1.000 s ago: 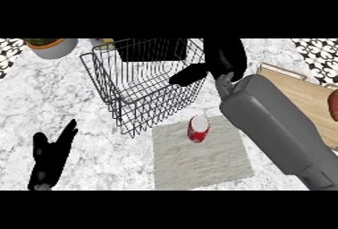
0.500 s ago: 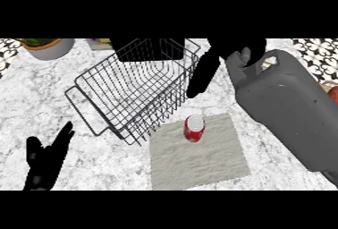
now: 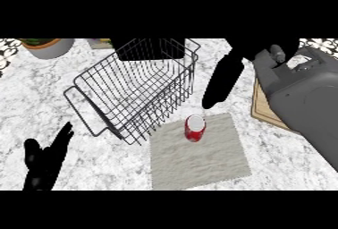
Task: Pick the can from the placemat and place it in the basket
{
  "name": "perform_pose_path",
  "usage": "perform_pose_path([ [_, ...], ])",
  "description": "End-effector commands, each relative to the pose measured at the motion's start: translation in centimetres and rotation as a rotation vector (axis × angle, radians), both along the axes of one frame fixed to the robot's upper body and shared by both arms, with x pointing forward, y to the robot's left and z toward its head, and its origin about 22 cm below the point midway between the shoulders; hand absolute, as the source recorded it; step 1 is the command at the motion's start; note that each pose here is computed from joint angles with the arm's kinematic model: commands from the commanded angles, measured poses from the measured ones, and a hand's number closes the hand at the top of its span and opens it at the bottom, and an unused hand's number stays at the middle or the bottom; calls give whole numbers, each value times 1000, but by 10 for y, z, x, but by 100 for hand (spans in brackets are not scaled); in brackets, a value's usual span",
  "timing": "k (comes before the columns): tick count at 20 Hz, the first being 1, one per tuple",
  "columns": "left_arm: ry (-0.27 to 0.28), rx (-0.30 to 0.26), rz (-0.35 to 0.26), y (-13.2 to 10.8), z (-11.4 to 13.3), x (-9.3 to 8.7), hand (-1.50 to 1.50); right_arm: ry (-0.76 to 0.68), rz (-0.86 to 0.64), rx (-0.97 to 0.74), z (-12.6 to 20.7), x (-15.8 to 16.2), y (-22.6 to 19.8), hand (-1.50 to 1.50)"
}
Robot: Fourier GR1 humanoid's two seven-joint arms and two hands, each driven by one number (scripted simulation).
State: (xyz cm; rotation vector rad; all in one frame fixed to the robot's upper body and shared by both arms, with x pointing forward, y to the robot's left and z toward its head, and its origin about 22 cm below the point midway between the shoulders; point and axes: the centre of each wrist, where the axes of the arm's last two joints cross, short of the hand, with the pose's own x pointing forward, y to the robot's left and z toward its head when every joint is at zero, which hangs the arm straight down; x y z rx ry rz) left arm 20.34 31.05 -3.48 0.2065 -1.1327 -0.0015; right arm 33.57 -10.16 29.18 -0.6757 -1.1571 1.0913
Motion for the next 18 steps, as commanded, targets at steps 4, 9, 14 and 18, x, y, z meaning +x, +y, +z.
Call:
perform_pose_path([
  [4, 138, -33, 3, -4, -18, -12, 0, 85, -117, -84, -16, -30, 15, -150],
  [9, 120, -30, -15, -13, -25, -24, 0, 81, -132, -66, -43, -42, 5, -150],
  [14, 127, -17, -33, -13, -12, -12, 0, 102, -175, -116, -79, -25, 1, -150],
  [18, 127, -32, -27, -12, -17, -17, 0, 164, -169, -142, -100, -37, 8, -150],
])
